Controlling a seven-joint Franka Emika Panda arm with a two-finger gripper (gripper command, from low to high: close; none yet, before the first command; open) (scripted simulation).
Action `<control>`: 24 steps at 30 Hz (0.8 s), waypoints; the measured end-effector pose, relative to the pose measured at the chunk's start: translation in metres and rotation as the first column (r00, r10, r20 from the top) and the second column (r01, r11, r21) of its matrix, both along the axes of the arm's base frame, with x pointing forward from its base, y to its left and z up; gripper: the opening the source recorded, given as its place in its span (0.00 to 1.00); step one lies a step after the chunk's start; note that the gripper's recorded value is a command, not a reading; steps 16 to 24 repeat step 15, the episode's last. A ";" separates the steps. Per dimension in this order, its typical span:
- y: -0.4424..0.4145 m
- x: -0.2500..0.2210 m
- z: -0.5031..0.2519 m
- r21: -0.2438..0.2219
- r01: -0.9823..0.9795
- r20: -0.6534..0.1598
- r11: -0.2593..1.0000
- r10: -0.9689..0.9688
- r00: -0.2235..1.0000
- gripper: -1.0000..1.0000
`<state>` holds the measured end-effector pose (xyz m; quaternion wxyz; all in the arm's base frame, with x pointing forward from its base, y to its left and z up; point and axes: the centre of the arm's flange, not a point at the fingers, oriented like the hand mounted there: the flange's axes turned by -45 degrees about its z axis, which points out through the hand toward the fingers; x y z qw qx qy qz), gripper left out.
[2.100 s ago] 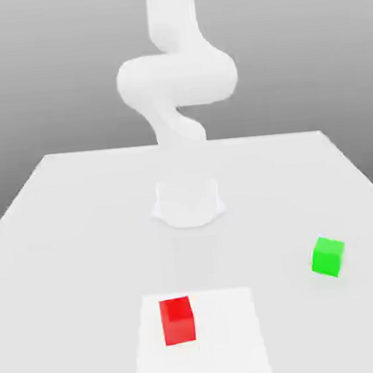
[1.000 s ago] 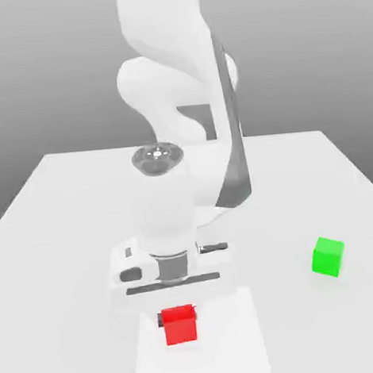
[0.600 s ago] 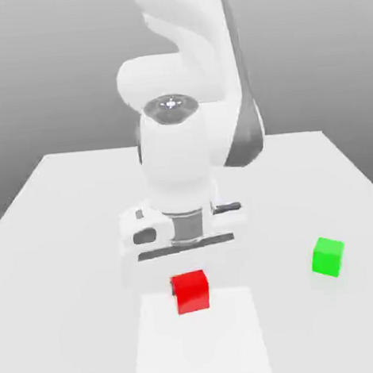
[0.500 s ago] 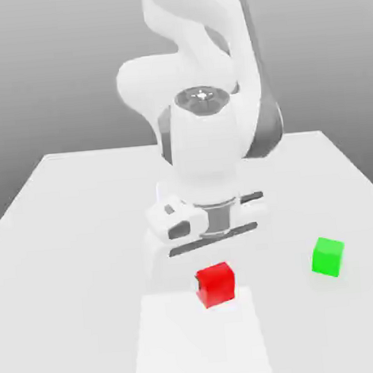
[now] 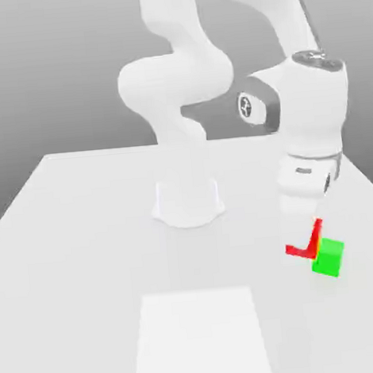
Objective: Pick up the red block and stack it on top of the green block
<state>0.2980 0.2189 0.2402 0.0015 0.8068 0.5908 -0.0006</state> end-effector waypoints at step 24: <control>0.046 -0.049 -0.054 0.001 -0.280 -0.001 0.960 0.280 0.960 1.00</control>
